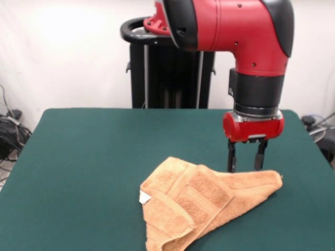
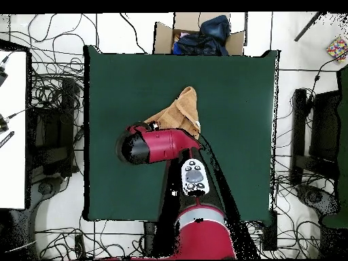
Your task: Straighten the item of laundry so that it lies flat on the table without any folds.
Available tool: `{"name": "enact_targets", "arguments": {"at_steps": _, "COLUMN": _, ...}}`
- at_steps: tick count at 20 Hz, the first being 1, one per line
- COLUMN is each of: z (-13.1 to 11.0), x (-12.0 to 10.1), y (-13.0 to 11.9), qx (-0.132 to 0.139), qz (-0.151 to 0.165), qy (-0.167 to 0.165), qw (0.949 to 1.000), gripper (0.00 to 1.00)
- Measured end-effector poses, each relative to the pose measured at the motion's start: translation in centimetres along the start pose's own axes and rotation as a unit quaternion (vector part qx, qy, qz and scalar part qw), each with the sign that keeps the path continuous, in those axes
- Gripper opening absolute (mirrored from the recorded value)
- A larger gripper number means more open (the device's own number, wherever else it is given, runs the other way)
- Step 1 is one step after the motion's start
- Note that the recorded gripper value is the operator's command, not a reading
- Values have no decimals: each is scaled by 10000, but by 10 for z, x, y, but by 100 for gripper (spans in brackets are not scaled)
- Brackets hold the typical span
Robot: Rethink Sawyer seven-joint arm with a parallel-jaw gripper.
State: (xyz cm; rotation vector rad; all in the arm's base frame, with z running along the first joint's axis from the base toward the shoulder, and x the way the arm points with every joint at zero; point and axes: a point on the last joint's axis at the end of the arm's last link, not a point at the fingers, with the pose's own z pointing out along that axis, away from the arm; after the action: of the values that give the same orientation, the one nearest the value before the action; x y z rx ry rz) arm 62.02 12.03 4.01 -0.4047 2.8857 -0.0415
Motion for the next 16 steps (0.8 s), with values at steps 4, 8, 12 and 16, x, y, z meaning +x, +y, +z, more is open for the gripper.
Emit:
{"name": "enact_targets", "arguments": {"at_steps": 4, "z": -1, "x": -2, "y": -1, "qx": -19, "qz": 91, "qy": -2, "qw": 10000, "gripper": 100}}
{"name": "enact_targets", "arguments": {"at_steps": 8, "z": -1, "x": -2, "y": -2, "qx": -21, "qz": 110, "qy": -2, "qw": 9999, "gripper": 100}}
{"name": "enact_targets", "arguments": {"at_steps": 12, "z": 0, "x": -2, "y": -3, "qx": -18, "qz": 123, "qy": -2, "qw": 9999, "gripper": 100}}
{"name": "enact_targets", "arguments": {"at_steps": 16, "z": 3, "x": -1, "y": -8, "qx": -19, "qz": 161, "qy": 20, "qw": 9999, "gripper": 100}}
